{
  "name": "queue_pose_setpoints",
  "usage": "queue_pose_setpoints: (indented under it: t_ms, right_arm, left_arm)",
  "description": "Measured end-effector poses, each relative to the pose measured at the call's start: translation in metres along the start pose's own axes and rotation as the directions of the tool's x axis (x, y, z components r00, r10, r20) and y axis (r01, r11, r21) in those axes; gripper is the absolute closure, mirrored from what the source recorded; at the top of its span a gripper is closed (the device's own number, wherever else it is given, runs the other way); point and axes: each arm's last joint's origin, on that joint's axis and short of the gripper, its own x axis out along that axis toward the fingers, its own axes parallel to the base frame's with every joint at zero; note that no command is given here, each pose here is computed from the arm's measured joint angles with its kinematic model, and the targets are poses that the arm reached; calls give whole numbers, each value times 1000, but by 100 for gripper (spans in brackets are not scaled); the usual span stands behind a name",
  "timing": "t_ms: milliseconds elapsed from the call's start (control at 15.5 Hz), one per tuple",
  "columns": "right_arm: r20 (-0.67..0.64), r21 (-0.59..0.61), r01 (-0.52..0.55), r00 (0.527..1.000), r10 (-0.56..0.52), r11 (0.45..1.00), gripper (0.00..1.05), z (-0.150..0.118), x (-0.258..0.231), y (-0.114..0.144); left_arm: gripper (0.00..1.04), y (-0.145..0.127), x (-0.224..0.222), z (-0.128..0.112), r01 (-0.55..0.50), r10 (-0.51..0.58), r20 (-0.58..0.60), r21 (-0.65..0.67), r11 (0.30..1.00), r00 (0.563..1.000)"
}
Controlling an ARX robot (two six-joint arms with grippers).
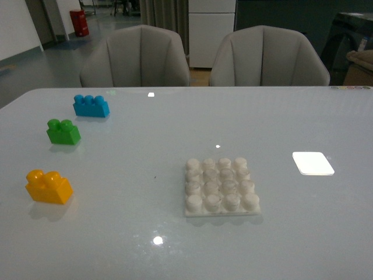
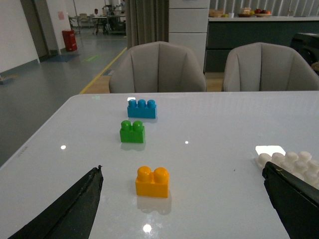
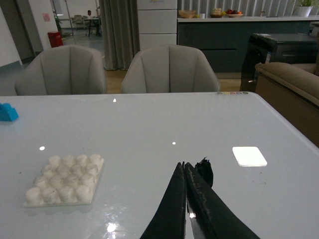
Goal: Insert yellow block into base center
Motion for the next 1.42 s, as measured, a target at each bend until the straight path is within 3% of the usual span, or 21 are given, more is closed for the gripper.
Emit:
queue_pose_setpoints:
  t_ms: [129,515,902,966,1031,1160,1417]
  right_arm:
    - [0,-1,0,1000,0,1000,83,0,0,0]
    - [0,-1,0,1000,0,1000,8,0,0,0]
    - [0,-1,0,1000,0,1000,6,0,0,0]
    - [0,-1,1,1000,-1,1000,6,0,0,0]
    - [0,-1,0,1000,0,1000,6,0,0,0]
    - [-1,-1,0,1000,0,1000,6,0,0,0]
    - [0,-1,0,1000,0,1000,6,0,0,0]
  left_arm:
    - [7,0,0,0,0,0,0,0,1000,1000]
    - [7,0,0,0,0,0,0,0,1000,1000]
    - [7,0,0,0,-3,3,-3,-2,1000,1000]
    - [7,-3,1,-3,-109,102,-129,-42,993,986]
    - [7,-7,3,-2,-183,170,-183,-57,981,968]
    - [7,-5,4,4,-299,285,-127,-110,948,950]
    - [7,15,42,13,-251,240,-94,-124,960,966]
